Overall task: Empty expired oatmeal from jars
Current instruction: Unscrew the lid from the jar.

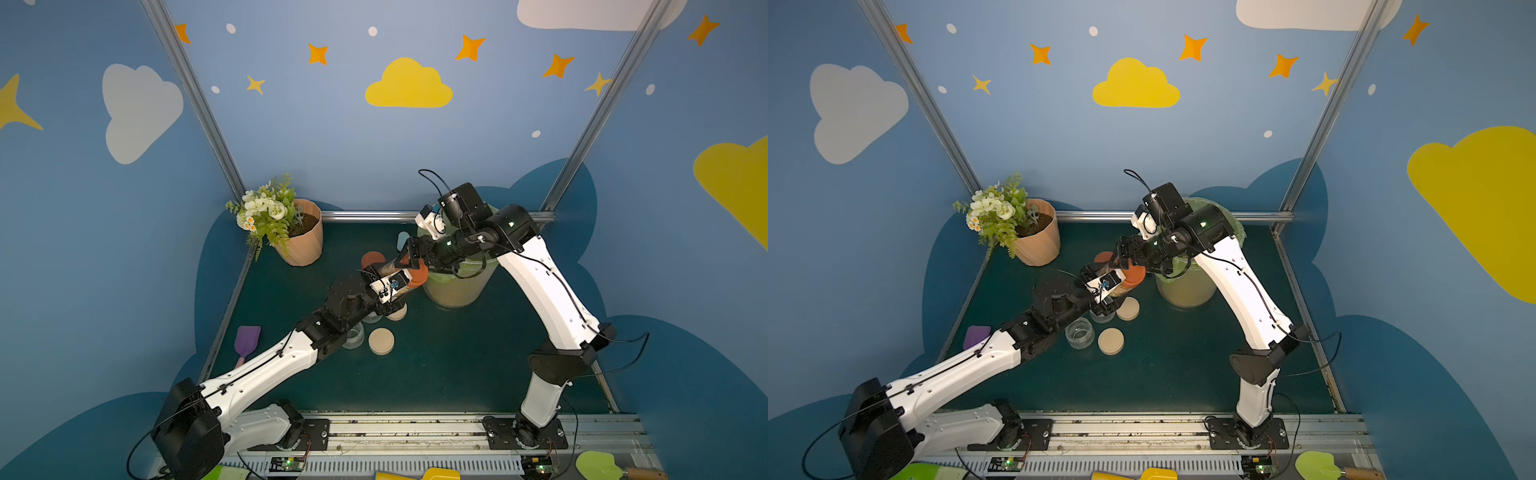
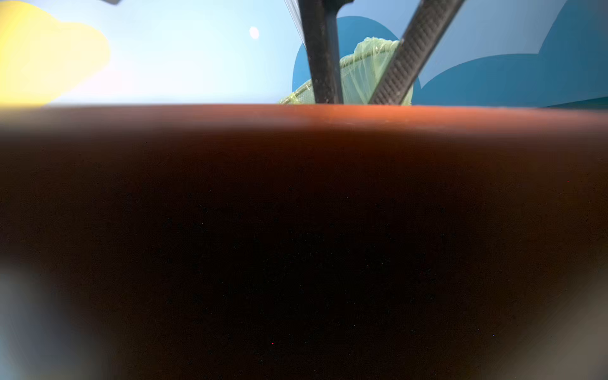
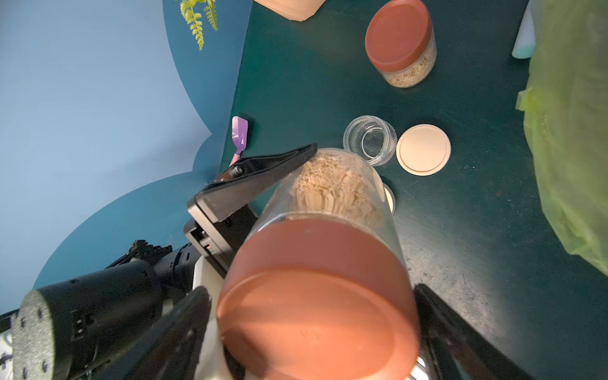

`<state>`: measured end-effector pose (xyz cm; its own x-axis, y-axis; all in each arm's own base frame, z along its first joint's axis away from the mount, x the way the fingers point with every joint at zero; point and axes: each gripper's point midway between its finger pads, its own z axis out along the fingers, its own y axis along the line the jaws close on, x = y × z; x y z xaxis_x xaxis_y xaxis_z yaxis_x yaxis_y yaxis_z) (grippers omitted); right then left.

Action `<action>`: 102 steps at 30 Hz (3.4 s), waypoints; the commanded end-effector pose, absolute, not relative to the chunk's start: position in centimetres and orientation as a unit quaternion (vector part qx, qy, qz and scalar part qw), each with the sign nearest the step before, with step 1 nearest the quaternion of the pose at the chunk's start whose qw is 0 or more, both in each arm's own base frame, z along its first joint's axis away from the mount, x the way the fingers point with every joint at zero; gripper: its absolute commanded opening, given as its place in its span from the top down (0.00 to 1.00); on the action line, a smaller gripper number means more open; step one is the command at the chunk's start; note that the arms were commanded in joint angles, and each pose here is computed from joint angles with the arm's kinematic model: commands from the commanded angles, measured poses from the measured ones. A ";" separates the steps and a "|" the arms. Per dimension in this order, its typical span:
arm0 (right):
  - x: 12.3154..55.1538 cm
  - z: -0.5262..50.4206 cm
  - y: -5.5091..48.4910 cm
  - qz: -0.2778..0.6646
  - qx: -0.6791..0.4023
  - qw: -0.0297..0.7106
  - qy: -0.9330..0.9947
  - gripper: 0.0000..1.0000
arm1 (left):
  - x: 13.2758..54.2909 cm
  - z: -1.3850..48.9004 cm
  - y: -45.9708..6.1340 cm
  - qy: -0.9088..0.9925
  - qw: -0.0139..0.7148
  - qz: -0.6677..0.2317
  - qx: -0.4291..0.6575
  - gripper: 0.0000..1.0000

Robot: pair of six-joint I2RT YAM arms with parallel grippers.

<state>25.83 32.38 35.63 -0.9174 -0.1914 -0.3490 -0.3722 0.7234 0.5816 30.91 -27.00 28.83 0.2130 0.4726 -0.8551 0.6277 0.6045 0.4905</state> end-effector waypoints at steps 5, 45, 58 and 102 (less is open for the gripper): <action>24.1 34.8 32.8 0.333 -0.191 0.107 0.917 0.12 | 30.9 35.2 -27.1 0.579 0.708 -0.082 0.395 0.97; 20.6 32.9 33.6 0.303 -0.464 0.107 0.825 0.38 | 27.4 39.4 -24.9 0.540 0.714 -0.313 0.319 0.97; 21.7 34.3 34.6 0.288 -0.591 0.201 0.726 0.42 | 26.5 38.6 -25.0 0.545 0.685 -0.363 0.318 0.97; 25.0 29.5 33.1 0.214 -0.591 0.158 0.762 0.41 | 25.3 38.5 -24.7 0.546 0.671 -0.388 0.316 0.97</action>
<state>24.88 35.39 35.36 -0.1605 -0.6958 -0.7001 -0.9863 0.1407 0.0862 26.69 -25.93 27.03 -0.2217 0.0508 -0.9738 0.8426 0.5125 -0.1651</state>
